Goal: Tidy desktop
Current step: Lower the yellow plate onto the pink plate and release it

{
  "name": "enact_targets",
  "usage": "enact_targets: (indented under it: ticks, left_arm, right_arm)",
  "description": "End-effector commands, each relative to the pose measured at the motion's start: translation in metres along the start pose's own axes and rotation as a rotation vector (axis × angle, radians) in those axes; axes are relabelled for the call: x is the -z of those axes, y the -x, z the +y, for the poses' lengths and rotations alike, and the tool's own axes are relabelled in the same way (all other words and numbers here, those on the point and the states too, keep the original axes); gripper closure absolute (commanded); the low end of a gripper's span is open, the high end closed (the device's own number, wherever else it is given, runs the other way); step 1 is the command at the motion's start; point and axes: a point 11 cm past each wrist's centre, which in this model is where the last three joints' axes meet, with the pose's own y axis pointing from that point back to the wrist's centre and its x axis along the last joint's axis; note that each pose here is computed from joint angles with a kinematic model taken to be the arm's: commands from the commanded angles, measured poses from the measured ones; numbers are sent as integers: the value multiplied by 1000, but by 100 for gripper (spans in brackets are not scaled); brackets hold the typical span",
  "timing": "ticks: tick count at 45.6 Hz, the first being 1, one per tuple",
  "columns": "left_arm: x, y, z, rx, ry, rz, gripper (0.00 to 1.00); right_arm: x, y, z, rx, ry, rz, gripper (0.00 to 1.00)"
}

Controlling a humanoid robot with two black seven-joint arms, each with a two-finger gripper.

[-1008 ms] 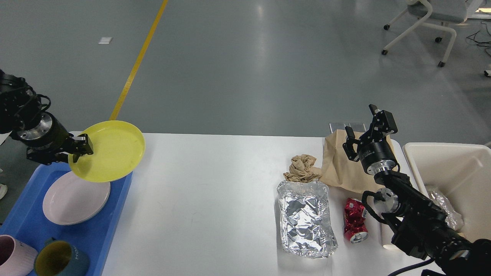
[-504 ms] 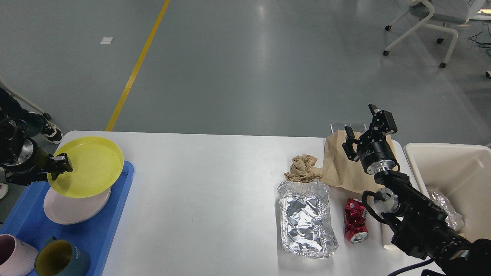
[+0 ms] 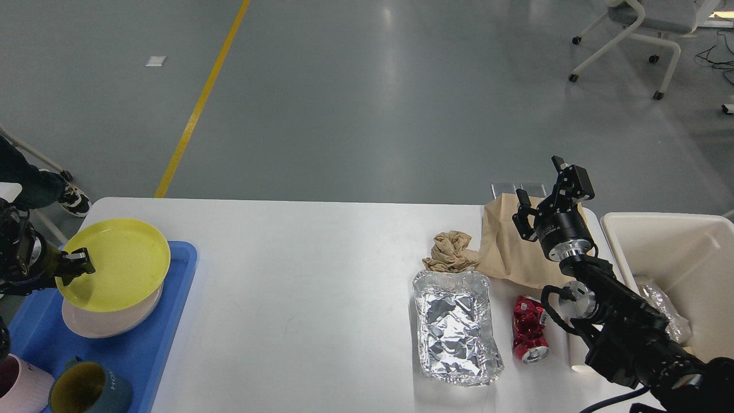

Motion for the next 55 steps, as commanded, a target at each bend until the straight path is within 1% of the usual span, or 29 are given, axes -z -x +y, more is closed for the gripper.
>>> enact_targets:
  ticks: [1,24,28,30,33,39,43,55]
  left_arm:
    - [5,-2,1,-17,-9,6,100]
    - [19,6,-10,-48,-42,6,98]
    - [20,6,-10,-48,-43,6,96]
    - [20,6,-10,-51,-43,6,93]
    - [19,4,-10,-68,-42,5,86]
    - [17,-1,-10,-123,-40,4,63]
    - [17,-3,-10,-145,-40,3,53]
    - [15,-5,-10,-166,-33,6,30]
  right_arm:
    - [0,0,0,0,0,0,0]
    - [0,0,0,0,0,0,0]
    - [0,0,0,0,0,0,0]
    - [0,0,0,0,0,0,0]
    - [0,0,0,0,0,0,0]
    - [0,0,0,0,-2,0,0]
    - [0,0,0,0,-2,0,0]
    - [0,0,0,0,0,0,0]
